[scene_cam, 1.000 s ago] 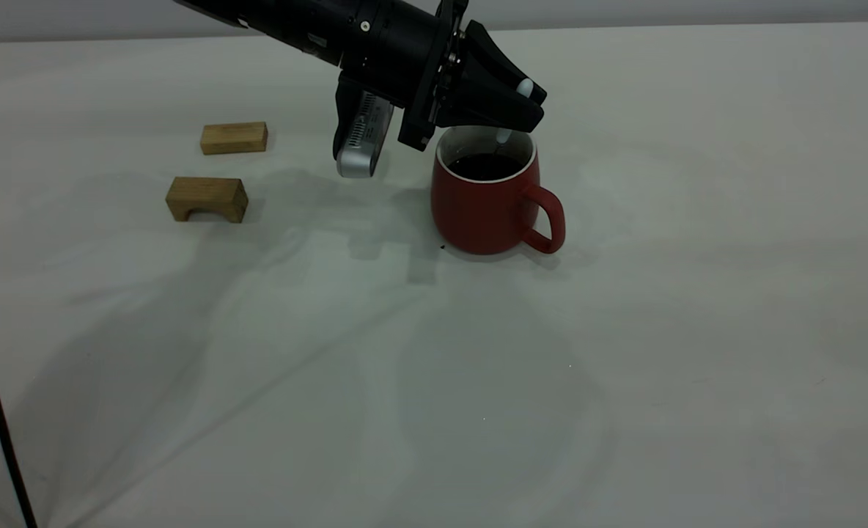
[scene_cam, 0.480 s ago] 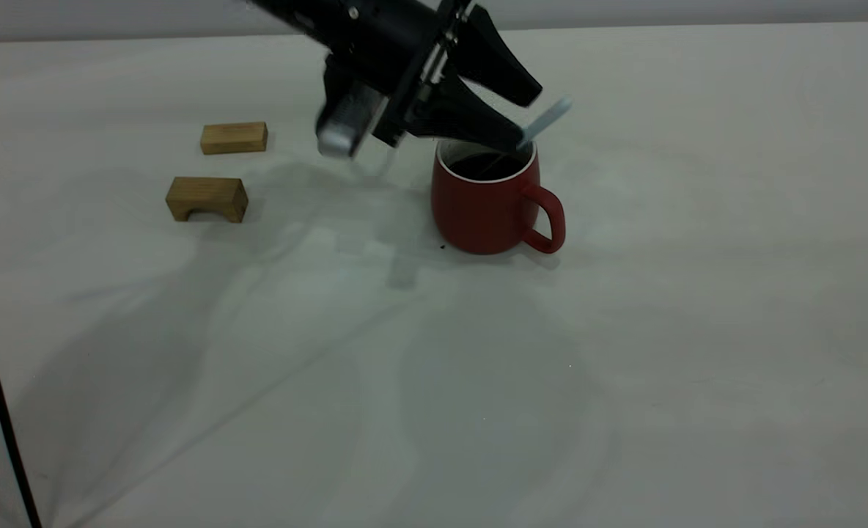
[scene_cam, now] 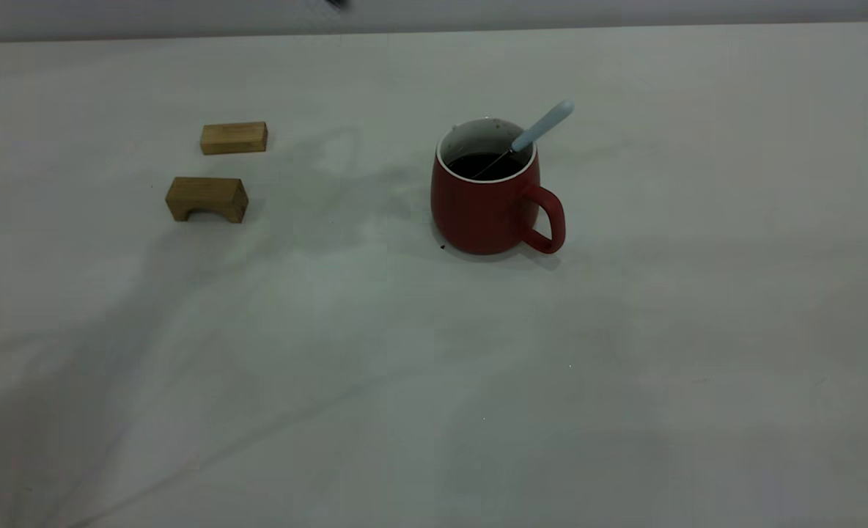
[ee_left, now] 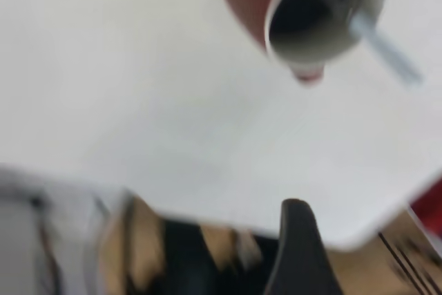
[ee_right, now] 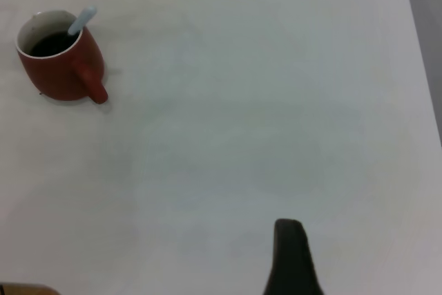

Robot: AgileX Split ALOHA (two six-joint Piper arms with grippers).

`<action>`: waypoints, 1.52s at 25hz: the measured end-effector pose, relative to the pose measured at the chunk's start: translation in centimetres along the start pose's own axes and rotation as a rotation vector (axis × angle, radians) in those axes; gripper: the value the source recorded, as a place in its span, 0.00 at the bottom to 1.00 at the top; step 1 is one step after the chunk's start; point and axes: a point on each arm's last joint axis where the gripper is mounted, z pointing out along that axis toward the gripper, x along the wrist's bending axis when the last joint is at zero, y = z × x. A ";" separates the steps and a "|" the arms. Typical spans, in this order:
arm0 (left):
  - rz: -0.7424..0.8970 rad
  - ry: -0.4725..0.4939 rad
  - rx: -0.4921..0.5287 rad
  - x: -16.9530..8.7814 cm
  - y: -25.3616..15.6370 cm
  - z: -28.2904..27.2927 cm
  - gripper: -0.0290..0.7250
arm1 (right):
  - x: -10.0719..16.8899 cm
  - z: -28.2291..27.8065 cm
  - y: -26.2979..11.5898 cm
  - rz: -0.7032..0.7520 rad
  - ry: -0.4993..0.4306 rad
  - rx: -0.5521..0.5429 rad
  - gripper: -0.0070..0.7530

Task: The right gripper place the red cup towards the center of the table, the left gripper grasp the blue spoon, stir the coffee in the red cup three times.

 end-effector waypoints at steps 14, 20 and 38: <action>0.835 0.098 -0.518 4.2 -9.5 -17.8 0.79 | 0.0 0.0 0.0 0.000 0.000 0.000 0.78; 0.822 0.203 -0.383 10.9 -12.6 -14.9 0.79 | 0.0 0.0 0.0 0.000 0.000 0.000 0.78; 0.775 0.190 -0.733 33.7 -24.5 -9.4 0.80 | 0.0 0.0 0.0 0.000 0.000 0.000 0.78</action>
